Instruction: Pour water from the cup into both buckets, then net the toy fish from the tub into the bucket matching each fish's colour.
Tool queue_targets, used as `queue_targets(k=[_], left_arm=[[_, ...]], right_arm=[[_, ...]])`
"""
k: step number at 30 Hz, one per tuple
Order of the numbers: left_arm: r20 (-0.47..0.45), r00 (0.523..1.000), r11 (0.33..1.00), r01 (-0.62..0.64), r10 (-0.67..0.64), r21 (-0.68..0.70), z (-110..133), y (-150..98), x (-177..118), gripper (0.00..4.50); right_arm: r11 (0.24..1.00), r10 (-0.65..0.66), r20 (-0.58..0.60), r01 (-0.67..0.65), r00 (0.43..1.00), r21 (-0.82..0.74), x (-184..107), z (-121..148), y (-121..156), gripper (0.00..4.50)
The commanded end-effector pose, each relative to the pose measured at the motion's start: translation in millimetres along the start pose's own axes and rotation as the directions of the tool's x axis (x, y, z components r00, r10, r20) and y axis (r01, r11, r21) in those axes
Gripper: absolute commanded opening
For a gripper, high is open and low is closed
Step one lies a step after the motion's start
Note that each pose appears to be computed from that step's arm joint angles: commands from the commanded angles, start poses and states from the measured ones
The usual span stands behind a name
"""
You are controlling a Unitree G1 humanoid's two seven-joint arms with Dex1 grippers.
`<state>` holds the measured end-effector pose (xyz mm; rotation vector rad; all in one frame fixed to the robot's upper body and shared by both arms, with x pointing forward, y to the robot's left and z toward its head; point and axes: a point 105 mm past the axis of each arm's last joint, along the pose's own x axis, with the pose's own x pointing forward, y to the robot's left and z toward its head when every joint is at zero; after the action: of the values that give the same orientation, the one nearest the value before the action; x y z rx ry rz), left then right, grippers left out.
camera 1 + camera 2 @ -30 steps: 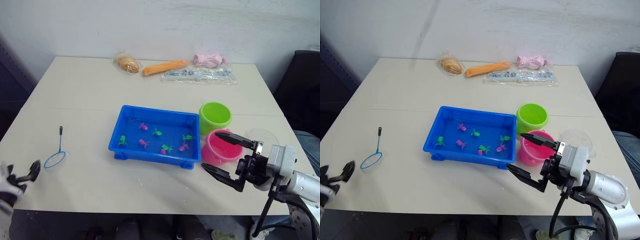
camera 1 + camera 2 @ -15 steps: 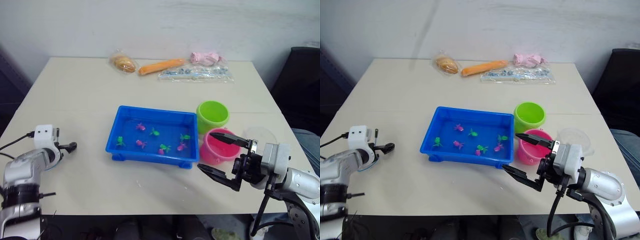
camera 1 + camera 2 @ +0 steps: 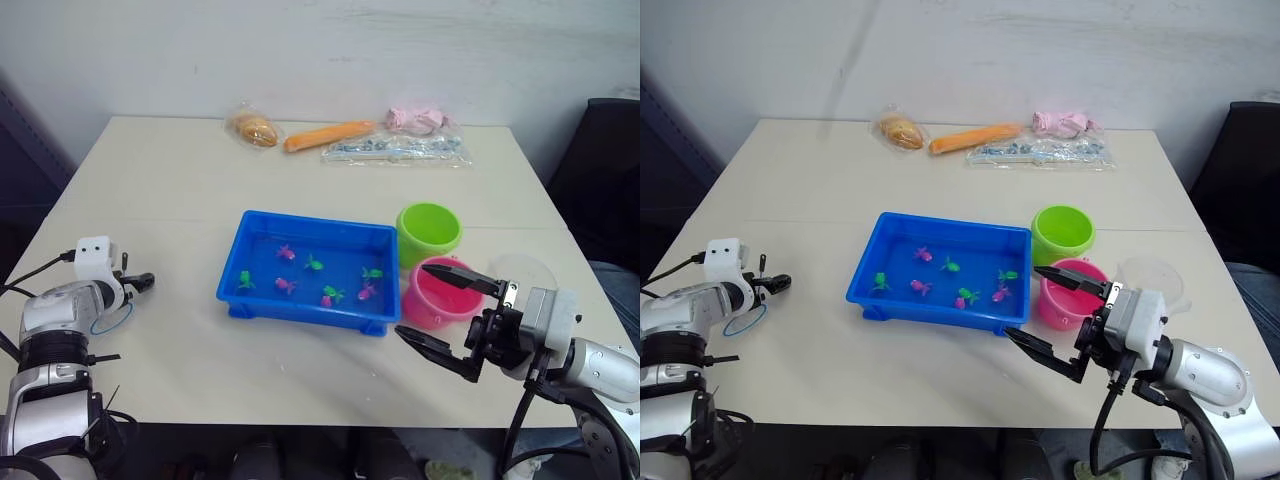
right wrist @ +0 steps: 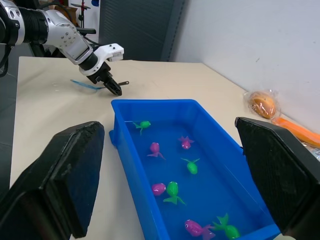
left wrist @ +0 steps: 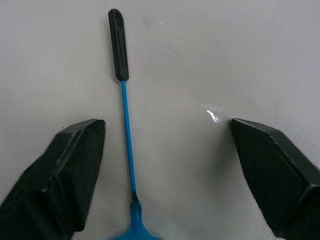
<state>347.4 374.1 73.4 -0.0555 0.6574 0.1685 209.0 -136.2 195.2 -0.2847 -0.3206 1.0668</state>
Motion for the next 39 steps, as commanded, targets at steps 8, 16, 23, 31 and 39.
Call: queue_targets(k=[8, 16, 23, 31, 39], left_arm=[[-0.103, 0.994, 0.997, -0.029, 0.021, -0.073, -38.0, 18.6, -6.2, 0.06], [0.37, 0.758, 0.818, 0.362, -0.537, 0.446, 83.4, -27.1, -83.7, 0.06], [-0.061, 0.538, 0.204, 0.419, -0.841, 0.885, 79.7, -92.9, -133.0, 0.06], [-0.494, 0.331, -0.405, 0.304, -0.804, 0.862, 65.7, -203.4, -156.6, 0.06], [-0.541, 0.295, -0.538, 0.099, -0.787, 0.837, 61.3, -275.0, -154.0, 0.06]], right_arm=[[0.999, 0.001, 0.016, 0.0, 1.0, -0.053, -0.9, 12.8, -0.4, 4.5], [0.999, 0.046, 0.025, -0.045, 0.999, -0.025, 4.2, 23.7, -5.5, 4.5], [0.981, 0.173, -0.014, -0.171, 0.985, 0.089, 24.0, 34.2, -6.2, 4.5], [0.944, 0.275, -0.152, -0.238, 0.949, 0.227, 53.0, 29.6, -5.3, 4.5], [0.965, 0.209, -0.252, -0.157, 0.945, 0.21, 70.9, 10.5, -11.8, 4.5]])
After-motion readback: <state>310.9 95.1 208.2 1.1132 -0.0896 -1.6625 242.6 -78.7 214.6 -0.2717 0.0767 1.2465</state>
